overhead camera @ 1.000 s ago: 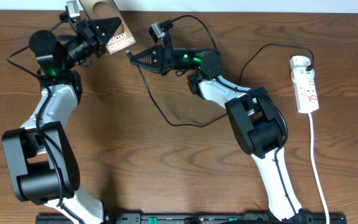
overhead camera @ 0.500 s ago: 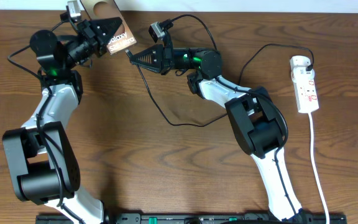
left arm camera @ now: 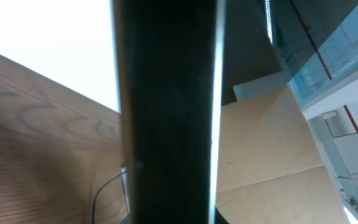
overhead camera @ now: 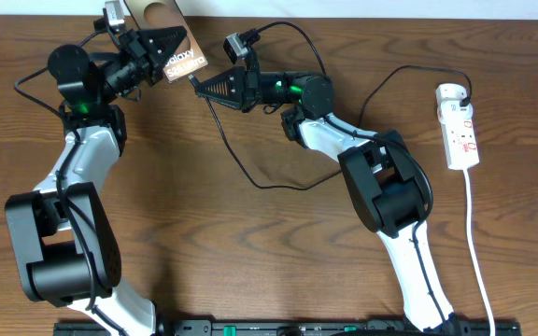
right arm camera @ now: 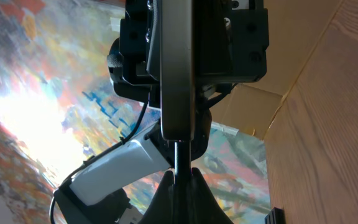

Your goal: Plug charger to phone and switch on socket

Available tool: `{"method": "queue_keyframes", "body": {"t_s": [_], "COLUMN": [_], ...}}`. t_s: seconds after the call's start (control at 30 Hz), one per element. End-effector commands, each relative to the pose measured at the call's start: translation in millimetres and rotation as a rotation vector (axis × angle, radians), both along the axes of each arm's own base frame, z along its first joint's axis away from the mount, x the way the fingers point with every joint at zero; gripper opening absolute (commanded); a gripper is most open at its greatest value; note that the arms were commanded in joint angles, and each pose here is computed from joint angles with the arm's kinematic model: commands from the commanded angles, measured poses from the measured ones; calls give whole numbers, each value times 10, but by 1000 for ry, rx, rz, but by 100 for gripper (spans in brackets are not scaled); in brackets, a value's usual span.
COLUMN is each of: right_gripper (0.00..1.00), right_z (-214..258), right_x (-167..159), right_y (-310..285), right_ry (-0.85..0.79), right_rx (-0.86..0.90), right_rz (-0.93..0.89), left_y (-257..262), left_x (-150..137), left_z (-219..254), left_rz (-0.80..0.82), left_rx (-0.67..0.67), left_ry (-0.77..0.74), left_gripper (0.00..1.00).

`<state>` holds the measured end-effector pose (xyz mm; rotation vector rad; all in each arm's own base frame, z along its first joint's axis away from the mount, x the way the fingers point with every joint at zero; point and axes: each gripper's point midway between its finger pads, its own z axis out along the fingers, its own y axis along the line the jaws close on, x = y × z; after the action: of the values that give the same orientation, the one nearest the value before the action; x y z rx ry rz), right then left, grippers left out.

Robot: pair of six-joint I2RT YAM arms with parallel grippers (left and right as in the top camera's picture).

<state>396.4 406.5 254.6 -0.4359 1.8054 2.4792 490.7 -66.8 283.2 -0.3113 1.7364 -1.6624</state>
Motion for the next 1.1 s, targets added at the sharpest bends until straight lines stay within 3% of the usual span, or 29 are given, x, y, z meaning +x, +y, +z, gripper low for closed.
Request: {"method": "queue_keyframes", "body": {"t_s": [0.0, 0.8, 1.07], "right_gripper": [1, 1, 1], "right_z": [199, 196, 400], "right_x": [-37, 158, 173], "right_y": [11, 11, 3], "right_ry": [-78, -63, -110], "right_rx": [48, 64, 97], "right_rz": [-17, -101, -105], "left_y": [-57, -204, -228], "left_x": [-50, -121, -158], "left_z": [63, 53, 44], "left_rz": [-29, -88, -112], "left_rx": [11, 30, 48], "left_ry": [-28, -45, -64], "left_gripper": [7, 7, 7]}}
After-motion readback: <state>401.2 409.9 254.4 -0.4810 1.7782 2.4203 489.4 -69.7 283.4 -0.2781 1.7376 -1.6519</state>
